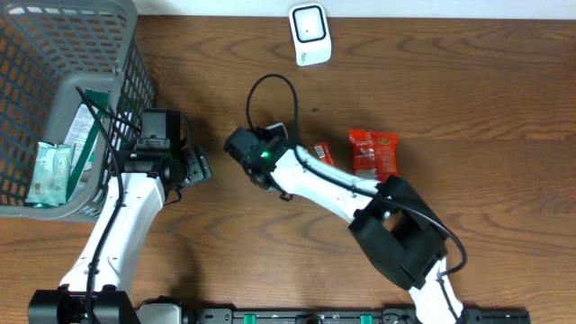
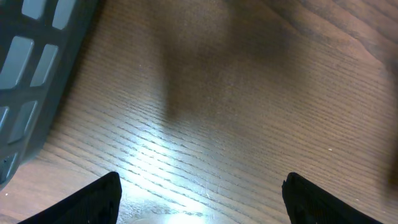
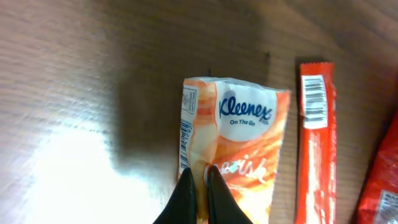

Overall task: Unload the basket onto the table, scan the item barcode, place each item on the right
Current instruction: 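Lift the tissue pack toward the white scanner with the right gripper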

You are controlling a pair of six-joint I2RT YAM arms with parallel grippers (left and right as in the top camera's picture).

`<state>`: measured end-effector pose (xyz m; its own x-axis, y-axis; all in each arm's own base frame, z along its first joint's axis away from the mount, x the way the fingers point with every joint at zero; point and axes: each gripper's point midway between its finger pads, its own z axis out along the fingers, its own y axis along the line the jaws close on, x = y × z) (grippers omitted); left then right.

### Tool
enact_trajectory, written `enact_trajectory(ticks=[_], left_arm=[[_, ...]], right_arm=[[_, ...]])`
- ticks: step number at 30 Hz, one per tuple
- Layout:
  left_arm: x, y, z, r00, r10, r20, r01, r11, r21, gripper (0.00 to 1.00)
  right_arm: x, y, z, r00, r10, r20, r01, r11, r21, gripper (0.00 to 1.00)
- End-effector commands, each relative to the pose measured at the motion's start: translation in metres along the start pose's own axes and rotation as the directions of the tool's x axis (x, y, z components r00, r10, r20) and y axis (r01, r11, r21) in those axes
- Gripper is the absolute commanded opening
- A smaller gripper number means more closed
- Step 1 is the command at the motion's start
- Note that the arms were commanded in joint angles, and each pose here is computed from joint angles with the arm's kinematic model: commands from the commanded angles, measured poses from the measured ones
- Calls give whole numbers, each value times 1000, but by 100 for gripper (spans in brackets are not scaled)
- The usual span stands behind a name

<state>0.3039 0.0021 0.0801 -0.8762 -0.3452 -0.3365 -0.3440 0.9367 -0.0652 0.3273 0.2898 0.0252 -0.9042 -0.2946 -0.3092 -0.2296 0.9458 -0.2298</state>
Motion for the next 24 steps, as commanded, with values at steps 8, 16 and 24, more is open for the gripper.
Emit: enact_trajectory(ticks=[8, 16, 24], left_arm=[[5, 7, 5, 1000, -8, -18, 7, 1000, -27, 84], [5, 7, 5, 1000, -8, -18, 7, 1000, -27, 84], [5, 7, 5, 1000, -8, -18, 7, 1000, -27, 84]], right_arm=[[-33, -20, -80, 994, 45, -99, -90, 854, -513, 1], [-21, -33, -63, 985, 17, -173, -145, 630, -763, 1], [-11, -48, -38, 981, 115, -159, -190, 362, -912, 1]])
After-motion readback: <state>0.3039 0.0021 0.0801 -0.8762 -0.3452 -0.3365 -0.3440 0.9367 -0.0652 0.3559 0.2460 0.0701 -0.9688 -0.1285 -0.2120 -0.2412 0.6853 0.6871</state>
